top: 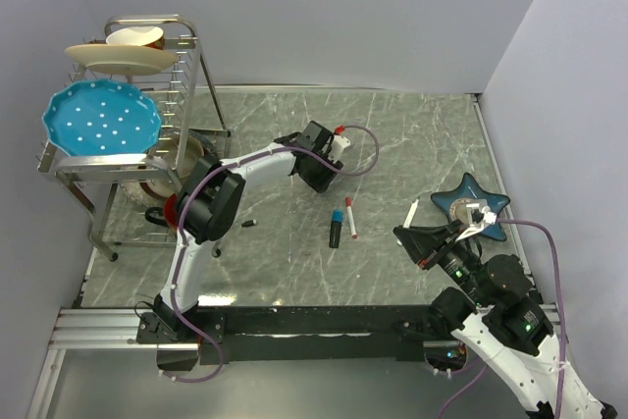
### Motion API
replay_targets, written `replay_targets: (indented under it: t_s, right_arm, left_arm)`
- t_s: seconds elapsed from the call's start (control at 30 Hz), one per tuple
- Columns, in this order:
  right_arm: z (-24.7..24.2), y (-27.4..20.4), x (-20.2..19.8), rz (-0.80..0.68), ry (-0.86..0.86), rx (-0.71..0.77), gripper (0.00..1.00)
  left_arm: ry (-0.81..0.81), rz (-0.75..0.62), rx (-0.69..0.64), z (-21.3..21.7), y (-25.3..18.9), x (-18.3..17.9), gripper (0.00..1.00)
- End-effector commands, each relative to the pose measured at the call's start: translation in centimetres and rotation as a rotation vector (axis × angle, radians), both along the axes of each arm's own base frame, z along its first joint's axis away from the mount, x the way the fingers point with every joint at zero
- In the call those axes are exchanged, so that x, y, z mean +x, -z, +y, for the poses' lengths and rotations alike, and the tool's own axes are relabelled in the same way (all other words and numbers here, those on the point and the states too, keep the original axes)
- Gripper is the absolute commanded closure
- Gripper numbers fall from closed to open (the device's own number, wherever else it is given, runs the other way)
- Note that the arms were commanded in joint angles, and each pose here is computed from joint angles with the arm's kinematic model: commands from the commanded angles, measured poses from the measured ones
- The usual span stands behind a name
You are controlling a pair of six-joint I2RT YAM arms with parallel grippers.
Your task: Insert the pens into the pen caps
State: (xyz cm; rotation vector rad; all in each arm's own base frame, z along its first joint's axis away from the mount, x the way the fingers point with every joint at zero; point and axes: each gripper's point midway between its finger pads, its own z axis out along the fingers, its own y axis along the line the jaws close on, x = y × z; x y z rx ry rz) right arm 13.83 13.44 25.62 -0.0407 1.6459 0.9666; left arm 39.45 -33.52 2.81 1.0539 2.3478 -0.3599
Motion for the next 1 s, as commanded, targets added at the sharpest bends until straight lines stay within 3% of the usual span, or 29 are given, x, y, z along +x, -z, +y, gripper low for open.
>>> replay_targets:
  t_s: [0.0, 0.17, 0.37, 0.63, 0.97]
  right_arm:
    - [-0.8, -2.4, -0.7, -0.068, 0.009, 0.058, 1.0]
    - [-0.7, -2.3, -0.6, -0.064, 0.007, 0.054, 1.0]
    - [-0.6, -2.1, -0.4, -0.064, 0.01, 0.051, 1.0]
    - [-0.6, -2.0, -0.2, -0.065, 0.015, 0.038, 1.0]
    - [-0.6, -2.4, -0.3, -0.074, 0.009, 0.043, 1.0]
  left_arm:
    - [-0.001, 0.006, -0.025, 0.2, -2.2, -0.7, 0.5]
    - [0.011, 0.01, -0.01, 0.3, -2.4, -0.9, 0.54]
    - [0.015, -0.023, 0.001, 0.3, -2.5, -0.5, 0.47]
    - [0.05, -0.024, 0.057, 0.1, -0.5, 0.6, 0.49]
    - [0.069, -0.014, 0.038, -0.2, -0.6, 0.2, 0.48]
